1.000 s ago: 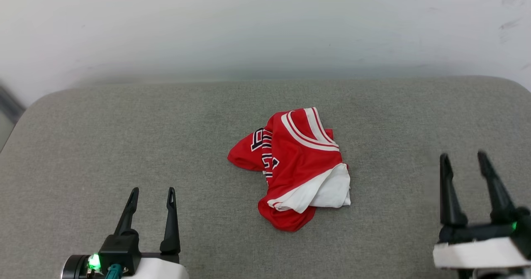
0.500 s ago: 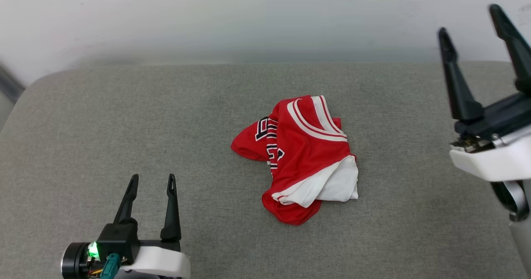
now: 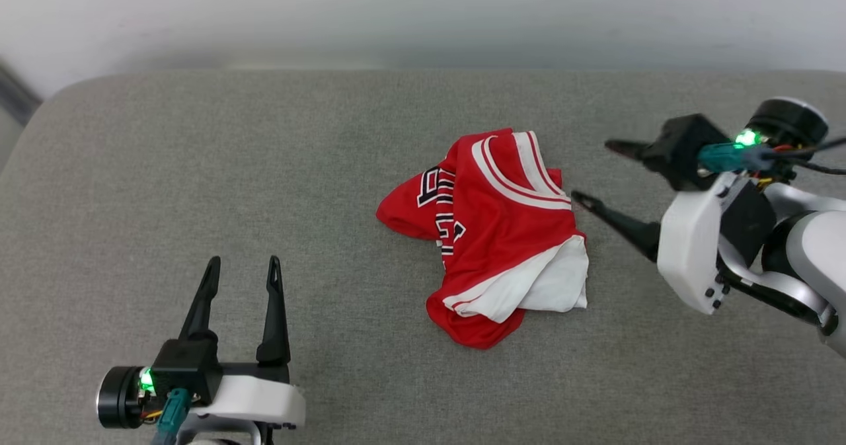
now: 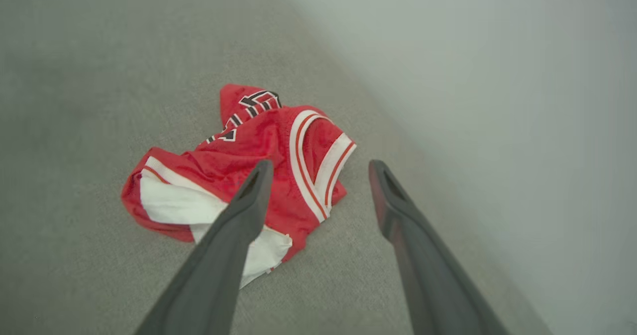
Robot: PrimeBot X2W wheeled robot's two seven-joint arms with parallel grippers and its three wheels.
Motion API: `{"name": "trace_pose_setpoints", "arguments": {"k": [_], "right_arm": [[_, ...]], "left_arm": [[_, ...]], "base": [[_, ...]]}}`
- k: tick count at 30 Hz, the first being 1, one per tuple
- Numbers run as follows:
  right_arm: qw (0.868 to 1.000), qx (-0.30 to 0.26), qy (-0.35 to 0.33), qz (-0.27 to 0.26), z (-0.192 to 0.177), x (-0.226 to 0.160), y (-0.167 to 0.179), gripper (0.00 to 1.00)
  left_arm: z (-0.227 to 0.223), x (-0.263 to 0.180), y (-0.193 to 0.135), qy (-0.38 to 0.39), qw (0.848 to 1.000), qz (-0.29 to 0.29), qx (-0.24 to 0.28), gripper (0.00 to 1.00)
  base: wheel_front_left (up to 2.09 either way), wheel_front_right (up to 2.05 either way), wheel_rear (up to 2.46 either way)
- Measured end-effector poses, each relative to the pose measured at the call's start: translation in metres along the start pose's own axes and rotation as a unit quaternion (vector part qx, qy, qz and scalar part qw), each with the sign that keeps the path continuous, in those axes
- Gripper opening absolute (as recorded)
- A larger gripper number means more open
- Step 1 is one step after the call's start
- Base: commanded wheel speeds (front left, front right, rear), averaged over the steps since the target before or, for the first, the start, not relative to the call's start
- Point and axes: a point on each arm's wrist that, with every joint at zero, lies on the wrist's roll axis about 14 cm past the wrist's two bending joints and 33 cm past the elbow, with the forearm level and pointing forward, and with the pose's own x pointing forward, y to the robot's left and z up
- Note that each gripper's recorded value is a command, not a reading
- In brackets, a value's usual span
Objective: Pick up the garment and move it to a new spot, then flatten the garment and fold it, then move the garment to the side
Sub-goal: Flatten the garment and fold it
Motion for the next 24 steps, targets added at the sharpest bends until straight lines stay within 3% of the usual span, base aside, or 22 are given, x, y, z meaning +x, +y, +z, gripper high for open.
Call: {"name": "trace_pose_setpoints", "arguments": {"k": [3, 9, 21, 24], "right_arm": [[0.994, 0.022, 0.099, 0.044, -0.034, 0.007, 0.013, 1.00], [0.964, 0.038, 0.238, 0.116, -0.092, 0.017, 0.039, 1.00], [0.924, 0.046, 0.334, 0.181, -0.170, 0.052, 0.079, 1.00], [0.921, 0.048, 0.337, 0.187, -0.175, 0.055, 0.083, 1.00]], "left_arm": [[-0.003, 0.006, 0.001, 0.002, 1.000, 0.002, 0.001, 1.00], [-0.013, 0.019, 0.001, 0.012, 1.000, 0.008, -0.005, 1.00], [-0.039, 0.040, 0.009, 0.038, 0.999, 0.022, 0.000, 1.00], [-0.043, 0.041, 0.010, 0.043, 0.999, 0.024, 0.001, 1.00]], "base": [[0.00, 0.00, 0.00], [0.00, 0.00, 0.00], [0.00, 0.00, 0.00], [0.00, 0.00, 0.00]]}}
